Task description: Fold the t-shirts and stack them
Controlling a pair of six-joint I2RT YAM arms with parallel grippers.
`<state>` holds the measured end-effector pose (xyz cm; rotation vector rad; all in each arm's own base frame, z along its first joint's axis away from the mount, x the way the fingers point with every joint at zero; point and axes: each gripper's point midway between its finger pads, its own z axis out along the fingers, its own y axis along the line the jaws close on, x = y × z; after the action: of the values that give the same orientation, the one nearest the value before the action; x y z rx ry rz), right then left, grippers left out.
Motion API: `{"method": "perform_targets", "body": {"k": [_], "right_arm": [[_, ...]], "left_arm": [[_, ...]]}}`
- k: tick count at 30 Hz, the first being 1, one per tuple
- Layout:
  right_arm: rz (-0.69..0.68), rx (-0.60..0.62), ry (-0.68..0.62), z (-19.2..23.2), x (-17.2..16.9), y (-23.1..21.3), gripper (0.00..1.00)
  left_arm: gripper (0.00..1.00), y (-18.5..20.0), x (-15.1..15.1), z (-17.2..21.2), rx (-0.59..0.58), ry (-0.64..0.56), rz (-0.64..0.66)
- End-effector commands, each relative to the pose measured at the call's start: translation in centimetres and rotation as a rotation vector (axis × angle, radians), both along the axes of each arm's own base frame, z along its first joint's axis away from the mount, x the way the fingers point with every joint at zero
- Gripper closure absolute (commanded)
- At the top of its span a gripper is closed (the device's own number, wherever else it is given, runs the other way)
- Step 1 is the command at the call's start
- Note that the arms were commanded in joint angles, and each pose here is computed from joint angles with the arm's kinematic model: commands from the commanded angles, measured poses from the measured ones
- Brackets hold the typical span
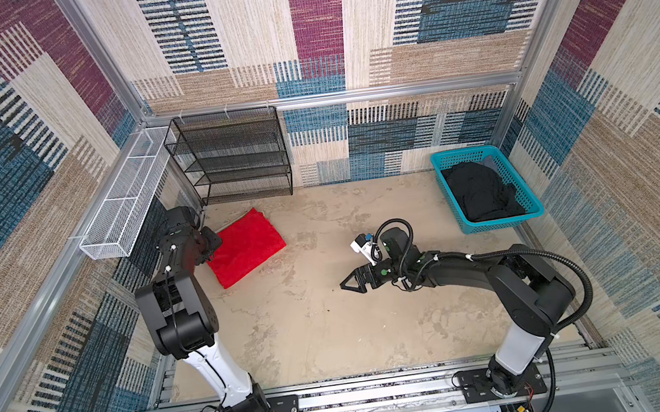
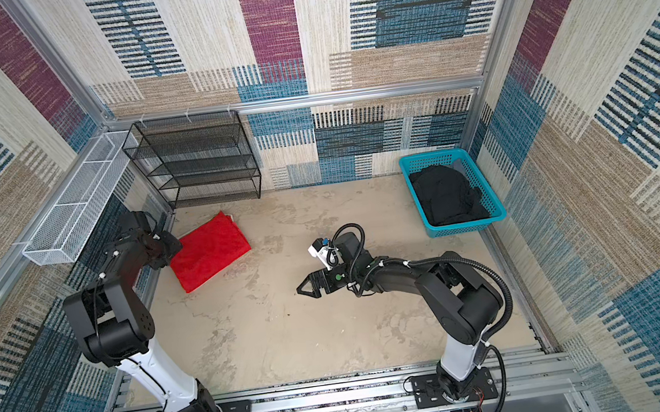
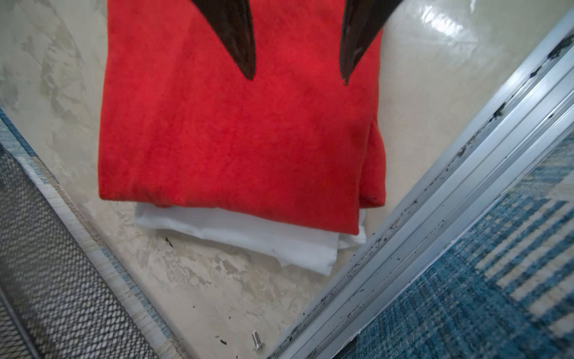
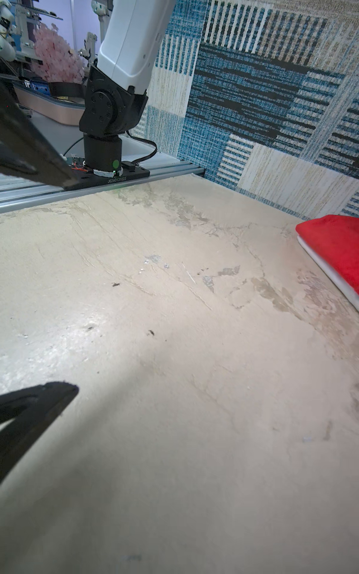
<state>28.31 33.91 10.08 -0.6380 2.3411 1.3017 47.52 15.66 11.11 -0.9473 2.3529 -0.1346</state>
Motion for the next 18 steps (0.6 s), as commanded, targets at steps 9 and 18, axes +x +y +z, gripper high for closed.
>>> {"method": "perform_targets", "body": {"k": [9, 18], "right_arm": [[-0.02, -0.001, 0.016, -1.9, 1.9, 1.1, 0.01], [-0.01, 0.004, 0.037, -2.3, 2.2, 1.7, 0.01]], "left_arm": [[0.54, 3.6, 4.5, -5.8, 0.084, 0.115, 0.027], [0.53, 3.1, 5.1, -4.7, 0.058, 0.068, 0.006]]}}
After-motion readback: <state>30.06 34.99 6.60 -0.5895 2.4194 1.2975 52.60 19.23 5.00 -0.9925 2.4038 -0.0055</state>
